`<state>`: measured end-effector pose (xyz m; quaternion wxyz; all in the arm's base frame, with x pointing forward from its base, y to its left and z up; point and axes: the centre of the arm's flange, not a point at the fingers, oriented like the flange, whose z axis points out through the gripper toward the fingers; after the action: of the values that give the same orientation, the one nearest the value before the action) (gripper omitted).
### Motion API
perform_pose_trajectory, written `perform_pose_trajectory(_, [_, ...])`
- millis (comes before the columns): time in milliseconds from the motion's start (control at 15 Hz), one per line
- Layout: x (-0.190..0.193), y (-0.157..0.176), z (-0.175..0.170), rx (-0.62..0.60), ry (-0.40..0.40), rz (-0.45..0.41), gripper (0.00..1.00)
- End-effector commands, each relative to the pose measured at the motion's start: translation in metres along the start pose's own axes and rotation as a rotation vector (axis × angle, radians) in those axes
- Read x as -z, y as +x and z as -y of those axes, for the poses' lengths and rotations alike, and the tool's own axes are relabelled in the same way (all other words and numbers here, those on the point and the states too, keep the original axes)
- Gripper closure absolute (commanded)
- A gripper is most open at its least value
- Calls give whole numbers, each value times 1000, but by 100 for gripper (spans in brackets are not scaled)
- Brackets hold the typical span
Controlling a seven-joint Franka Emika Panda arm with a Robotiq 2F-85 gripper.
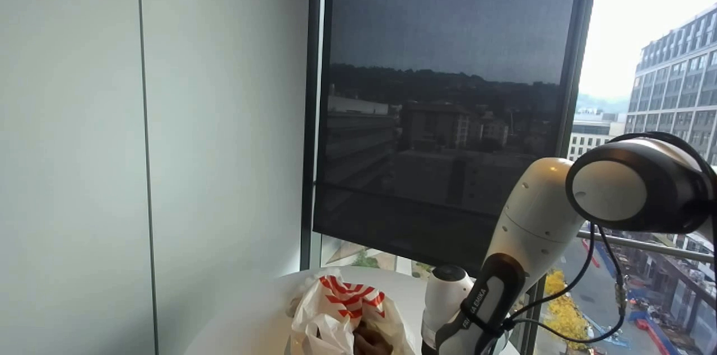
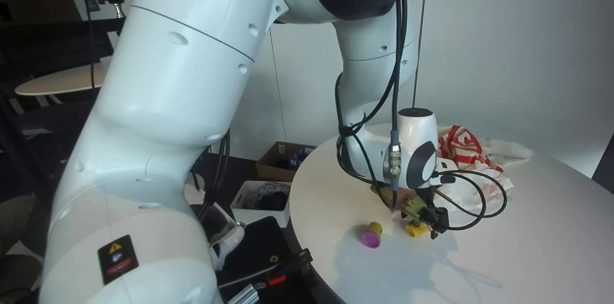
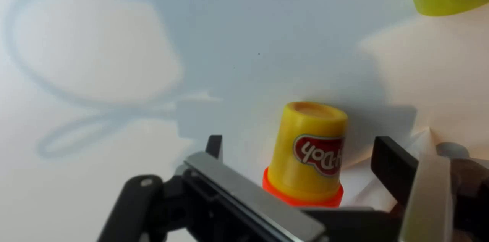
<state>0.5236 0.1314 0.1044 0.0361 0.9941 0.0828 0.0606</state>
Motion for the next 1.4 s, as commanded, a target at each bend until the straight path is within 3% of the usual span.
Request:
perform_pose_trajectory(0, [-13,26,-1,19,2,-31,0])
perform_pose_trajectory(67, [-17,29,-2,16,-1,-27,0])
perform_pose_trajectory(133, [-20,31,-3,14,-2,-20,25])
perform_pose_trajectory(200, [-22,31,-4,12,2,-18,25])
perform_pose_trajectory(600, [9,18,4,5,-40,30,72])
perform_pose_trajectory(800, [50,21,28,36,-62,-17,73])
perform_pose_trajectory(1000, [78,46,57,76,-53,-90,73])
perform_pose_trajectory(1333, [78,97,74,122,-44,-185,73])
